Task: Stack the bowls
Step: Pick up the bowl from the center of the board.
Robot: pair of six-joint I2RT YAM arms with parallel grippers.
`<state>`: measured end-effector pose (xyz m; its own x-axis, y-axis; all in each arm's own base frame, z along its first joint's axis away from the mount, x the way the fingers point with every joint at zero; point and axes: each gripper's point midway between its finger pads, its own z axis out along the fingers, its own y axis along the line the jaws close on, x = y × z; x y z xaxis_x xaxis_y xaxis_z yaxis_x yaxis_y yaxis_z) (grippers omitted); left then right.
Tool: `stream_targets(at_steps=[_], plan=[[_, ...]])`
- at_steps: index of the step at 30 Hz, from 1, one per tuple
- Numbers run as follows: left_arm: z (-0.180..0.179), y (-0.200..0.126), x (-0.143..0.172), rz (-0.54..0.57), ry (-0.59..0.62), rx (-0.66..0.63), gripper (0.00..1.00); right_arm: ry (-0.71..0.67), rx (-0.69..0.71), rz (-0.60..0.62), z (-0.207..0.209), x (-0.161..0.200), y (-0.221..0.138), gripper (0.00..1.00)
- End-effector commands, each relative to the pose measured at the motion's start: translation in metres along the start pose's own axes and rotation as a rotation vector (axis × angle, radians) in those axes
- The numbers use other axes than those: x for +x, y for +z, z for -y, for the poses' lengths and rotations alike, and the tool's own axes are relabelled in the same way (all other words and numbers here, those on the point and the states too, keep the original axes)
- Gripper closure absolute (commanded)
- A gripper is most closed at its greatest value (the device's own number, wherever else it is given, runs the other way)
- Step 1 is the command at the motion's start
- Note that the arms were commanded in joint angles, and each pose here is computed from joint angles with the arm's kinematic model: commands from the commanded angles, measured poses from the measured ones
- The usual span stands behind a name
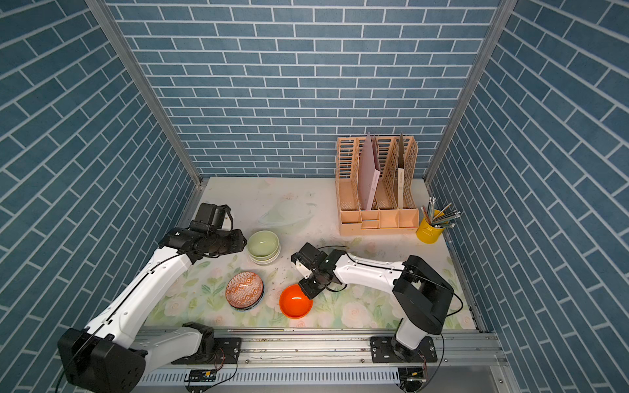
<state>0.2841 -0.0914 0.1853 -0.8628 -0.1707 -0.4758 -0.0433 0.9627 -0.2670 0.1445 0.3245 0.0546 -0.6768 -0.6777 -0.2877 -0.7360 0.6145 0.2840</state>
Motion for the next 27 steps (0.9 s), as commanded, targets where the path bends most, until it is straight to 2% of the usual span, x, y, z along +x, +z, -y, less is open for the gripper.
stream_targets(at_steps=[1,6,14,21,27], plan=[[-0.004,0.0,0.007,-0.019,-0.001,-0.019,0.61,-0.01,0.02,-0.005,0.001,-0.002,0.001,0.92],[-0.001,-0.002,0.005,-0.013,-0.001,-0.006,0.61,-0.021,0.032,0.037,-0.003,-0.02,-0.012,1.0],[0.004,-0.007,-0.001,-0.004,0.004,0.009,0.61,-0.037,0.062,0.115,-0.004,-0.062,-0.038,1.0],[0.012,-0.012,-0.009,0.013,0.0,0.042,0.61,0.002,0.079,0.208,0.007,-0.104,-0.066,1.0],[0.028,-0.023,-0.021,0.034,0.0,0.113,0.61,0.01,0.095,0.262,0.012,-0.145,-0.082,1.0]])
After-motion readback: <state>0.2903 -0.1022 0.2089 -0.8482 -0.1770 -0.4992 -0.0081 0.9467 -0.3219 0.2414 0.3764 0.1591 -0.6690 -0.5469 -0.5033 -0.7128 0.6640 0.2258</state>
